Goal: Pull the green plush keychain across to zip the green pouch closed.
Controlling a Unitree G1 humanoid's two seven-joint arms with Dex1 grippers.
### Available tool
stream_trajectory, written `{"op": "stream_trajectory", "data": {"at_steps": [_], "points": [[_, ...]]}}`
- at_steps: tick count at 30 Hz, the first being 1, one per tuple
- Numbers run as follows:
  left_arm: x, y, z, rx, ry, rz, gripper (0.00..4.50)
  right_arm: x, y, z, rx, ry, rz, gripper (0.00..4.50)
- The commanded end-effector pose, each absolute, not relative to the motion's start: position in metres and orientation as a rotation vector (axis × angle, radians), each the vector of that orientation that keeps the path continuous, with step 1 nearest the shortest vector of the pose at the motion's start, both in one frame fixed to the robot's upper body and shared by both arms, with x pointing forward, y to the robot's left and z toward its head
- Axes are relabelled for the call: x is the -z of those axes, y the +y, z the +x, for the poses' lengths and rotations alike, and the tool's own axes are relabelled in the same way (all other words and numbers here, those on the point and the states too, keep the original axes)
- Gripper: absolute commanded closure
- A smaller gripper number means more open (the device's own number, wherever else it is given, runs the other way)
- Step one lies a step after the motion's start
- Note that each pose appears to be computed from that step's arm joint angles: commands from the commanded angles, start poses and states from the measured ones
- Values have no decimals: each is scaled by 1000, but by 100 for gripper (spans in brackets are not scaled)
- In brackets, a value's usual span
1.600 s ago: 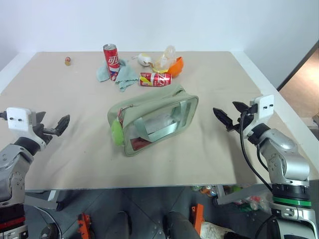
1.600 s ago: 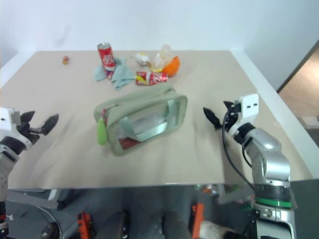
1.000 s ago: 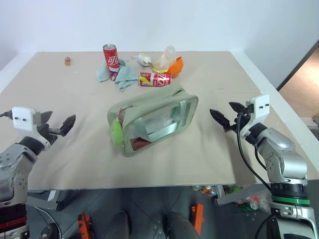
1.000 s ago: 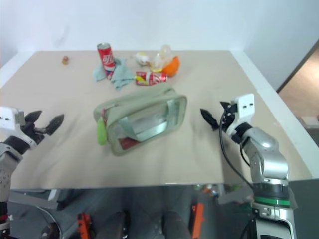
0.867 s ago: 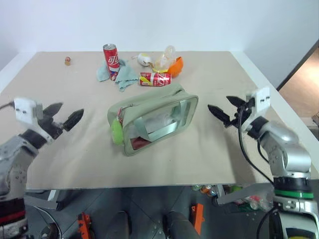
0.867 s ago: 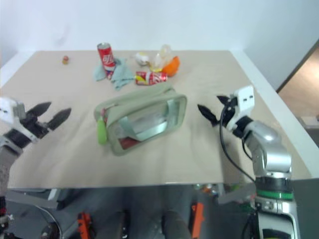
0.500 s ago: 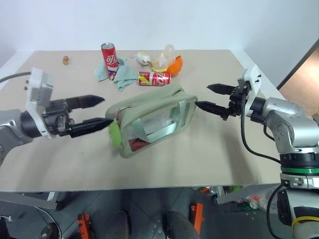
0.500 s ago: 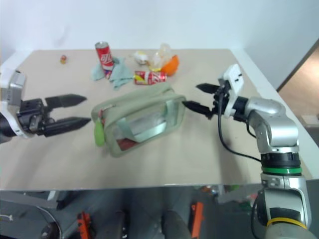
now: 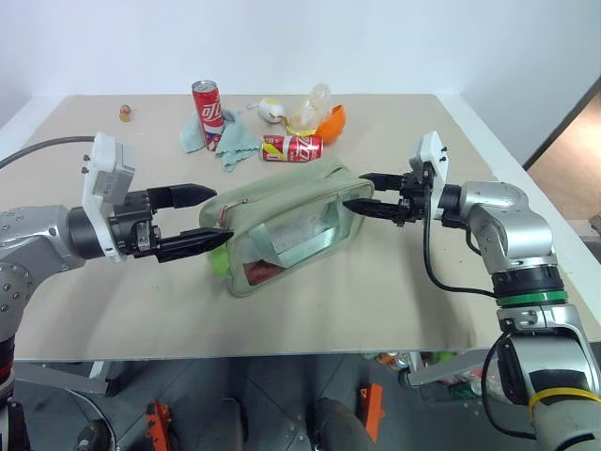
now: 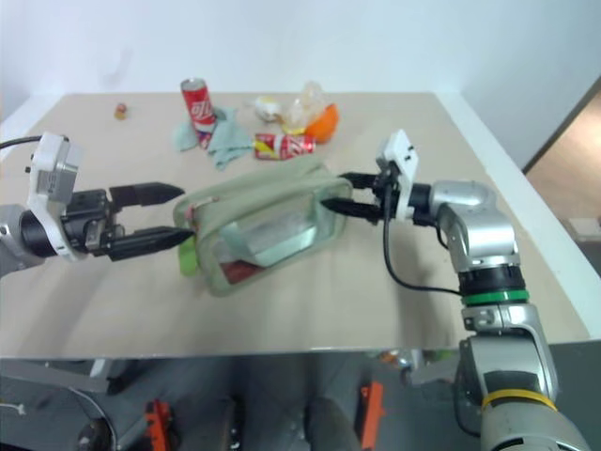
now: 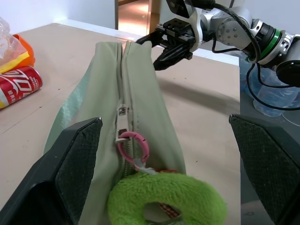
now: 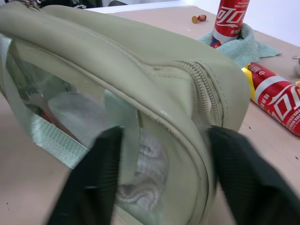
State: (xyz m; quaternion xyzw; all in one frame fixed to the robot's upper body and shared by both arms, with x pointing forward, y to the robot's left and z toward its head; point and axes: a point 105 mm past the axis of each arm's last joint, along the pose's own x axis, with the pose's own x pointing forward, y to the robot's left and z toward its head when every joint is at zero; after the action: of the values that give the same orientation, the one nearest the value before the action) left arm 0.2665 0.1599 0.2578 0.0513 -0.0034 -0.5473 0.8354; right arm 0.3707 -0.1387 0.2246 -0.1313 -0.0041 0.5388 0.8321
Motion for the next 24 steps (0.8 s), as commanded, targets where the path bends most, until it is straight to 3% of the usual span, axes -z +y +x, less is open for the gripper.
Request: {"op": "stream_trajectory", "data": {"at_steps": [1, 2, 5, 11, 15, 24], "points": [[-263, 168, 267, 1119, -46, 134, 0, -240, -142, 362, -1160, -56, -310, 319], [-261, 170, 268, 1110, -40, 133, 0, -240, -143, 358, -1167, -50, -309, 366], [-258, 176, 270, 1082, -30, 126, 0, -240, -143, 348, -1182, -33, -313, 448], [-257, 203, 287, 931, -53, 126, 0, -239, -135, 316, -1211, 2, -317, 448], [-244, 225, 301, 792, -70, 97, 0, -232, -129, 310, -1188, 2, -317, 448], [-221, 198, 275, 865, -49, -14, 0, -227, -131, 309, -1153, 5, -309, 448]]}}
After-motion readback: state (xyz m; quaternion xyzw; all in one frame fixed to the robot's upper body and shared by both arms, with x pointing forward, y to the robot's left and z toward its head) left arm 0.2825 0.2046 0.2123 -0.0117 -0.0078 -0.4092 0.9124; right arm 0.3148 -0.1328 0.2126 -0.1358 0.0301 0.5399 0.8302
